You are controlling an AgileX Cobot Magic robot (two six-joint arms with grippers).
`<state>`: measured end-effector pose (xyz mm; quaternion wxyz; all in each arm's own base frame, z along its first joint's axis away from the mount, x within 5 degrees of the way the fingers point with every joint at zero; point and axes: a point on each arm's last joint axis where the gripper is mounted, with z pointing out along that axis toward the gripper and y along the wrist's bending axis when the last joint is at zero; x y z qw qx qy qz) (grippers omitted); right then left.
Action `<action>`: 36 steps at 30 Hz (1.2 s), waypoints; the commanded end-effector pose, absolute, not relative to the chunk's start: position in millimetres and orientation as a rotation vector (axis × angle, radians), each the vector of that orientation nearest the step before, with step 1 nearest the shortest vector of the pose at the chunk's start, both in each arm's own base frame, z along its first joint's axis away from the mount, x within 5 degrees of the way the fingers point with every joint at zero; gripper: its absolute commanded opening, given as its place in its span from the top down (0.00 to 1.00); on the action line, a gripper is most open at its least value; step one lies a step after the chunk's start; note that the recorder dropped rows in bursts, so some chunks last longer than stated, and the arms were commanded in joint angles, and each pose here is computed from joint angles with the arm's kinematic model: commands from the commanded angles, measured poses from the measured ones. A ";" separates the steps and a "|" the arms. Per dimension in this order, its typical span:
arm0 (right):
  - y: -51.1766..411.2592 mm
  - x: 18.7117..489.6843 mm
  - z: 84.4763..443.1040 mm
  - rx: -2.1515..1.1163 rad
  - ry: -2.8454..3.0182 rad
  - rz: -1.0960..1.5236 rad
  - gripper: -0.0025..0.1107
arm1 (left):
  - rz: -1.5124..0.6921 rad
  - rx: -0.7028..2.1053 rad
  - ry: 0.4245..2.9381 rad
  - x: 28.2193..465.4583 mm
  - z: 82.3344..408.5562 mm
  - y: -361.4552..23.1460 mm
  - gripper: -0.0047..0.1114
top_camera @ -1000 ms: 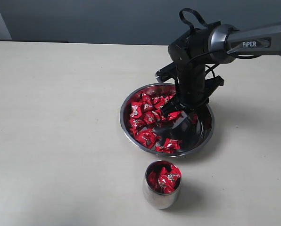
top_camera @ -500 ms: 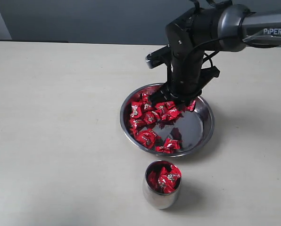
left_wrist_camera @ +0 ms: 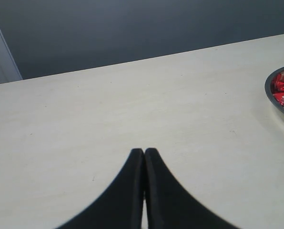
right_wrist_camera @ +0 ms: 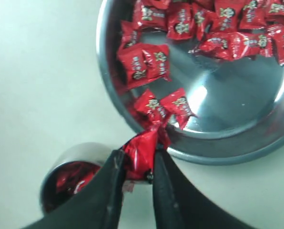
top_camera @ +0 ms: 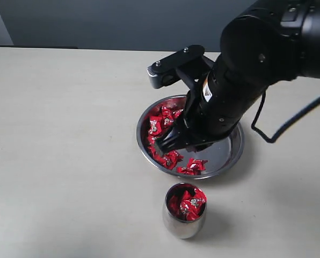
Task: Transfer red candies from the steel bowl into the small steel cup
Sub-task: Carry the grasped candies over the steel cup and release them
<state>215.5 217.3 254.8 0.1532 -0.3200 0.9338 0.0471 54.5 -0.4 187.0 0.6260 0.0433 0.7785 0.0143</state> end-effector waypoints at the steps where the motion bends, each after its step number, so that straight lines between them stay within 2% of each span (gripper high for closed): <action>1: 219.2 193.5 260.2 -0.989 2.668 0.209 0.93 | 0.032 0.094 1.780 54.5 186.2 -0.3 0.96; 8: 221.3 174.7 246.7 -1.083 2.705 0.207 0.93 | 0.032 0.094 1.780 54.5 186.2 -0.3 0.96; 22: 217.4 167.7 228.0 -1.079 2.733 0.246 0.93 | 0.032 0.094 1.780 54.5 186.2 -0.3 0.96; 24: 218.5 168.6 228.4 -1.081 2.716 0.255 0.91 | 0.032 0.094 1.780 54.5 186.2 -0.3 0.96; 28: 219.4 169.4 228.7 -1.076 2.704 0.264 0.79 | 0.032 0.094 1.780 54.5 186.2 -0.3 0.96; 33: 220.3 170.2 227.8 -1.074 2.700 0.266 0.79 | 0.032 0.094 1.780 54.5 186.2 -0.3 0.96; 36: 222.7 170.4 222.5 -1.066 2.728 0.275 0.71 | 0.032 0.094 1.780 54.5 186.2 -0.3 0.96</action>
